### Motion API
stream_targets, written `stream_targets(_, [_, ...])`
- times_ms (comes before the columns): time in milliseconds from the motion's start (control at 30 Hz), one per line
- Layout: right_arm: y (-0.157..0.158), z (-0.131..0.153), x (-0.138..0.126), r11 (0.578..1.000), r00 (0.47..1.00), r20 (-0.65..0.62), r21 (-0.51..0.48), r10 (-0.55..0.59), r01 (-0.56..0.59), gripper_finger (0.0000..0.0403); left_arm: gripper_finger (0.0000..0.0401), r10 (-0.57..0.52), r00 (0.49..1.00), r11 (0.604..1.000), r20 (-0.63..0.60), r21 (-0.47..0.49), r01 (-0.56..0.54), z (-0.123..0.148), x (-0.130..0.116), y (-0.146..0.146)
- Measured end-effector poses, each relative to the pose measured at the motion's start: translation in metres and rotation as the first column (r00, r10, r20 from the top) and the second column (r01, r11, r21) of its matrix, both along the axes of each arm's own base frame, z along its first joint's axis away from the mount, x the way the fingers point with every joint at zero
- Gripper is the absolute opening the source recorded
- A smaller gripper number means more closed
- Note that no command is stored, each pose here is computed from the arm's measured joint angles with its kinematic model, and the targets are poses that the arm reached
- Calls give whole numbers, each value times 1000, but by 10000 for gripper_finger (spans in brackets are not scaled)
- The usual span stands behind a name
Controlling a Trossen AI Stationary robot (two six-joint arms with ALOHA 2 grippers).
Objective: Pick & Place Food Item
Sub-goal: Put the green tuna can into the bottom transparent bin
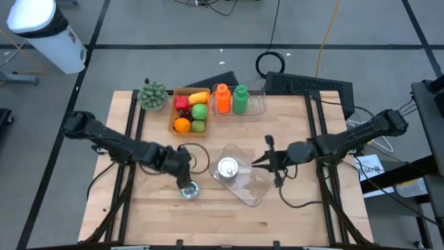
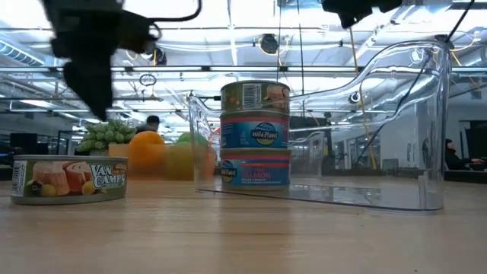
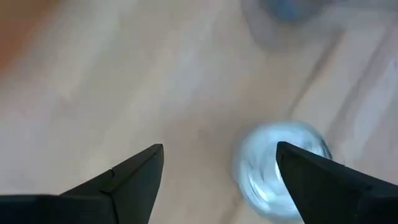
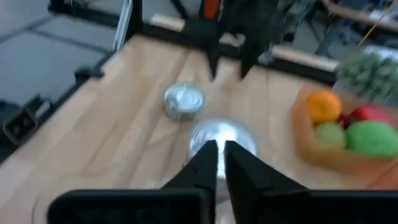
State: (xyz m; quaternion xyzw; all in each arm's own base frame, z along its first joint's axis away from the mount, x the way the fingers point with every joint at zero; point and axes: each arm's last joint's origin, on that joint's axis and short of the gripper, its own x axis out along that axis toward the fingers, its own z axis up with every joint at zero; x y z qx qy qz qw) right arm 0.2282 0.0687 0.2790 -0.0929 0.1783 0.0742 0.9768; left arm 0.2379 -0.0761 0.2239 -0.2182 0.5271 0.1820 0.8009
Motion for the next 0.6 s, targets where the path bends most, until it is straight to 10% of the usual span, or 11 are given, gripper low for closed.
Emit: stream_targets(600, [-6,2,1,995,997,56,88,46,-51,299,357,236,959,972,-159,49,-231,-53,-9,-23])
